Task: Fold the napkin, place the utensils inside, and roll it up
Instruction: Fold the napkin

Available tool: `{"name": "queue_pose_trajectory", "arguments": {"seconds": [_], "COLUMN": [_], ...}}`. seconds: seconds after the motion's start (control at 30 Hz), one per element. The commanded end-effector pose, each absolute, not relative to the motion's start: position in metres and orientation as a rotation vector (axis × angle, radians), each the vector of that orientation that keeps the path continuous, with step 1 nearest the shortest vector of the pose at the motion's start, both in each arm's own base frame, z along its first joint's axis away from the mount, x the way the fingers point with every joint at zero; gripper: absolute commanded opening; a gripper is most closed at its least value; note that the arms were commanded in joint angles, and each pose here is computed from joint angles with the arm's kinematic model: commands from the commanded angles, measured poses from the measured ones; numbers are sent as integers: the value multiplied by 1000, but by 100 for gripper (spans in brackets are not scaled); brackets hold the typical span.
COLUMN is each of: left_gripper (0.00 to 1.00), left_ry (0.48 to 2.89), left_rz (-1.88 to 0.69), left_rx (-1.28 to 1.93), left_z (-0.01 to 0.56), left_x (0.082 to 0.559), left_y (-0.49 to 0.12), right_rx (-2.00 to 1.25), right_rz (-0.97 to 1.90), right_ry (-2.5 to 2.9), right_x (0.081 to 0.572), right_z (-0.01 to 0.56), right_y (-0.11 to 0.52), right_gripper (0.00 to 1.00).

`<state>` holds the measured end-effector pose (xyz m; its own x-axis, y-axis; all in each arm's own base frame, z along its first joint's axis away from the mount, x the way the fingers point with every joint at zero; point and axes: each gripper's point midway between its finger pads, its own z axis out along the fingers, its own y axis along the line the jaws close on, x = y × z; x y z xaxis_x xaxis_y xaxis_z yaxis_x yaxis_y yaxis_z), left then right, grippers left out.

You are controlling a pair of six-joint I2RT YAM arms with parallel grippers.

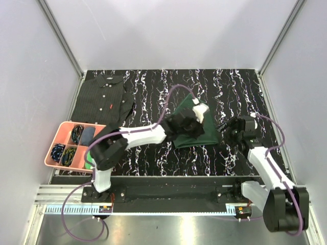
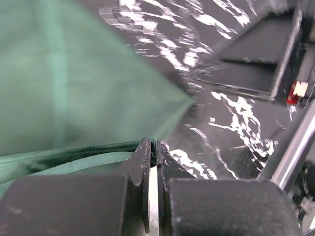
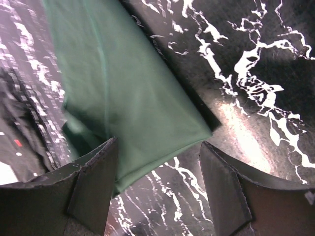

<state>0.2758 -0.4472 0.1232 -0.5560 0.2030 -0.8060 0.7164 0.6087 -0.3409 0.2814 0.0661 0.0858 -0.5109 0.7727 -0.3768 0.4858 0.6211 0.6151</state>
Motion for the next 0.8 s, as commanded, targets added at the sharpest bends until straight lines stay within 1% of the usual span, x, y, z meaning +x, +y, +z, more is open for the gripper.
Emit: {"name": "queue_pose_trajectory", "arguments": {"seconds": [0.0,0.13,0.3,0.77], "left_gripper": [0,0,0,0], "left_ry": [1963,1937,1914,1838], "left_rz": [-933,-974,-993,-954], "left_rx": [937,1028,1089,1155], "left_z": [129,119,107,101], "left_x": [264,250,244,253], "left_y": [-486,-502,-519,-537], "right_rx": [996,1014,1008,1027], "right_rz": [566,474,429,422], "right_ry": [2082,1979,1948,2001], "right_x": [285,280,280,279], "right_z": [109,126,135,119], "right_y": [56,35,27,30], "right_gripper": [75,76,76,76]}}
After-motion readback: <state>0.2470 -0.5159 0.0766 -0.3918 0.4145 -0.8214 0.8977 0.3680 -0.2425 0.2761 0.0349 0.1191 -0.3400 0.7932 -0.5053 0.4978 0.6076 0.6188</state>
